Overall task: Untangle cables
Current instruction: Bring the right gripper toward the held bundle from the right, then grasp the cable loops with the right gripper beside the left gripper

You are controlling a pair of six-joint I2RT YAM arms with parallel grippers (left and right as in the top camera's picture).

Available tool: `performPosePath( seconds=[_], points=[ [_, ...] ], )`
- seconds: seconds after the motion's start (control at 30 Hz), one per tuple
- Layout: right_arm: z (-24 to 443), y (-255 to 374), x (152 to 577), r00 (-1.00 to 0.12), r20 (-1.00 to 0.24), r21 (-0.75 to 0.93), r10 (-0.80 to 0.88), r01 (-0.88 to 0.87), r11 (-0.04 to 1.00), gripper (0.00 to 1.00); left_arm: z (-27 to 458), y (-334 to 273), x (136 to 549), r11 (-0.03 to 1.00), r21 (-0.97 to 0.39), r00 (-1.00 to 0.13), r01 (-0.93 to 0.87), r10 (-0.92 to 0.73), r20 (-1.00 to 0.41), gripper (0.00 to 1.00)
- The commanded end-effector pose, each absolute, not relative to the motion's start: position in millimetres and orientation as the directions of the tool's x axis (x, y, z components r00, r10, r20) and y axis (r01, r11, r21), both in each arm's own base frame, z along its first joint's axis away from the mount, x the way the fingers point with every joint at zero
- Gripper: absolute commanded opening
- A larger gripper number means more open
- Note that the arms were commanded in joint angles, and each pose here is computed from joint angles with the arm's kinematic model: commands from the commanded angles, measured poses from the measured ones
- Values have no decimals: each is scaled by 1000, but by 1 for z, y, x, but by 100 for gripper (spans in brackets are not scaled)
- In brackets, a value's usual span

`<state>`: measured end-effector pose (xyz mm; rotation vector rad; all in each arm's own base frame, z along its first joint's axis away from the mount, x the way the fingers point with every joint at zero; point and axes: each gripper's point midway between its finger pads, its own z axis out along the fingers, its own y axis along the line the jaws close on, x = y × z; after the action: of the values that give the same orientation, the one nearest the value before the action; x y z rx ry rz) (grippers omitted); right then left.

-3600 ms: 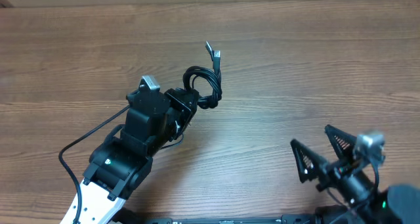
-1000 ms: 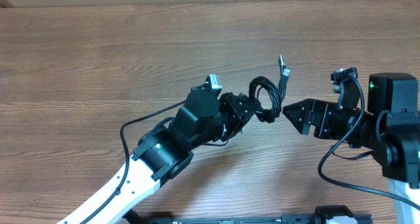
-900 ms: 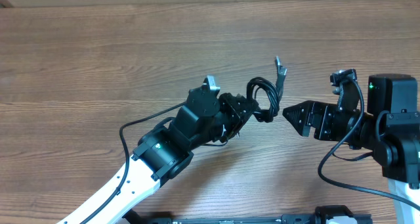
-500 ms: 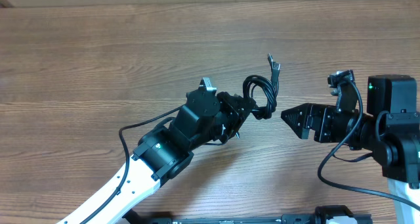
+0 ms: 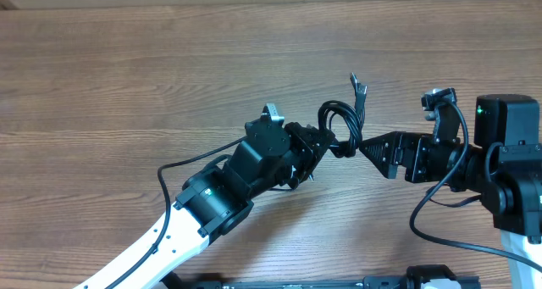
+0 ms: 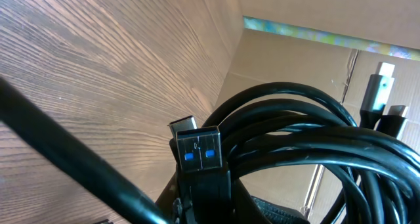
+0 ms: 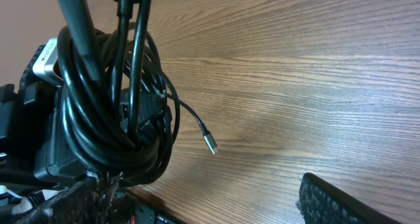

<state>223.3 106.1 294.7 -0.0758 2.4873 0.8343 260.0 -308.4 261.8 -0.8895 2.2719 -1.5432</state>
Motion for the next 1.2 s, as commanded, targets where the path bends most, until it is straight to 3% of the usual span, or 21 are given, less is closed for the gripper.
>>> performPosePath(
  seconds=[0.0,0.57,0.7,1.17],
  points=[
    [296,107,224,-862,-498,549,100,-224,805,89,271,-312,259,228,-917,-785,-327,-605,130,4],
    [294,123,227,-865,-500,548,43,-278,789,88,280,-321,253,194,-927,-798,-322,-583,156,4],
    [290,123,231,-864,-502,519,29,-274,810,83,280,-322,252,199,-928,-801,-316,-581,148,4],
    [264,106,254,-902,-408,483,139,-84,871,72,279,-328,242,348,-935,-890,-73,-446,-97,4]
  ],
)
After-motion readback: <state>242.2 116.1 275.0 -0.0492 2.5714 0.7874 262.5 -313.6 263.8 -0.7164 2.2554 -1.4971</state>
